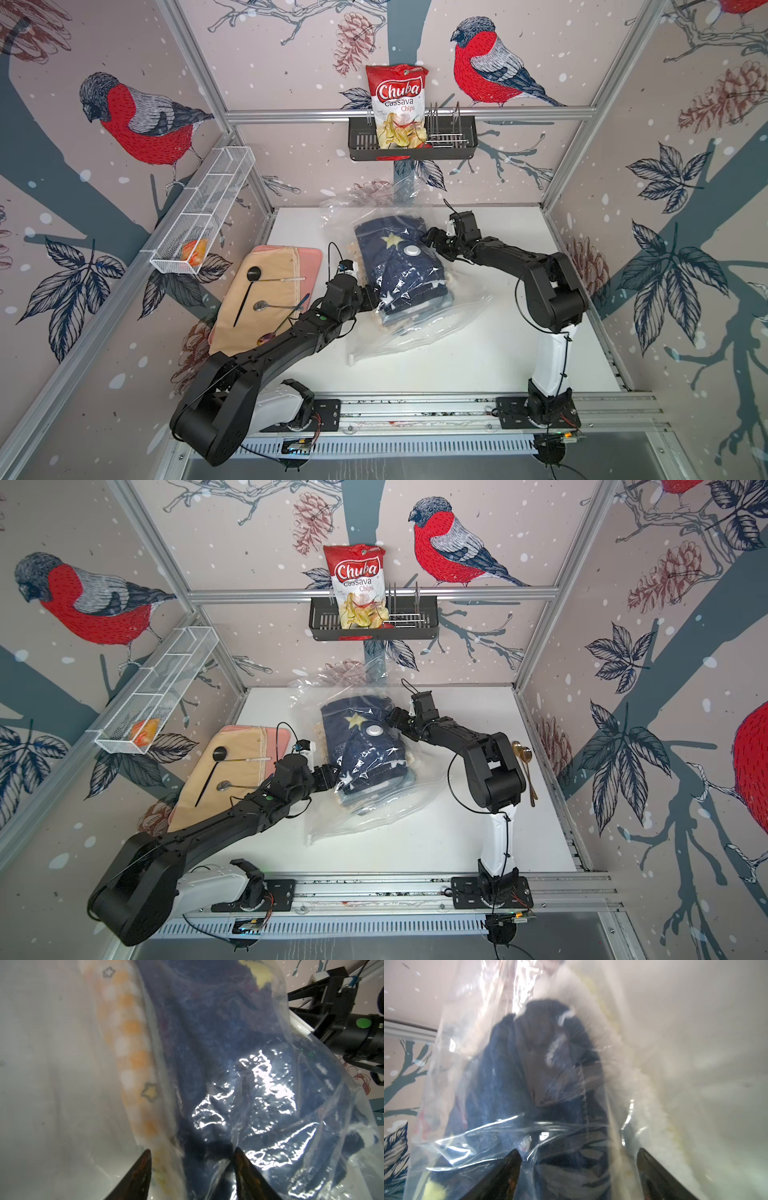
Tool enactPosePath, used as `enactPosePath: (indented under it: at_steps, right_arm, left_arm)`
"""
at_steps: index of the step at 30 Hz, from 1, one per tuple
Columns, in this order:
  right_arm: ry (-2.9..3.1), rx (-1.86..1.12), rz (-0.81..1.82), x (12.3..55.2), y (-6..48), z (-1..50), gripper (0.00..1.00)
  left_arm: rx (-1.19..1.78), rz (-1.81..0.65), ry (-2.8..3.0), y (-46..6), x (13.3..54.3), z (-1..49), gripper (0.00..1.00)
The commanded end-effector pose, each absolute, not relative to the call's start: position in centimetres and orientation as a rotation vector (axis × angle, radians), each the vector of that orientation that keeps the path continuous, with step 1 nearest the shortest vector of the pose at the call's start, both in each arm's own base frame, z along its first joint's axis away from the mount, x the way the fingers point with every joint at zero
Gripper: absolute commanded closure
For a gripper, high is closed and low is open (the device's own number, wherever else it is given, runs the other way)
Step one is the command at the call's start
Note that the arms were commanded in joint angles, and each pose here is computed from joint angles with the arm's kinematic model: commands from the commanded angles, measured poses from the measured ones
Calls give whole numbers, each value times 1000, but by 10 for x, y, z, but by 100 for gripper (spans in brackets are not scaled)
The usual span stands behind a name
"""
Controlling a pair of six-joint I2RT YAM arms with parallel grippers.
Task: Take the blanket out of the vacuum bag
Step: Adjust the vacuum bag at the center of the board.
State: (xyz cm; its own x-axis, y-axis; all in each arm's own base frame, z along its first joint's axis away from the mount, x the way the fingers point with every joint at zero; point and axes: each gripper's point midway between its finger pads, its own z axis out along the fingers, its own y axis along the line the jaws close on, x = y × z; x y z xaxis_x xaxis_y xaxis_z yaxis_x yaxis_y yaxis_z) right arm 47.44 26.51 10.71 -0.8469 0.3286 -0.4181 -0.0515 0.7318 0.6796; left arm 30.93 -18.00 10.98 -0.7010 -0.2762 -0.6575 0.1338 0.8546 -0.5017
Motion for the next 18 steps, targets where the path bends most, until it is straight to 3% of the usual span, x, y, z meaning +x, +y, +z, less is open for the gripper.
enactPosePath:
  at_steps: [1,13,18]
  right_arm:
    - [2399,173,965,459,256,124,11]
    - [2457,-3,949,357,256,120,3]
    - [2515,-128,865,362,267,98,12]
  left_arm:
    - [-122,-681,2243,-179,312,114,39]
    - [-133,-912,2238,-195,277,108,39]
    - [-126,-933,2252,-201,278,98,41]
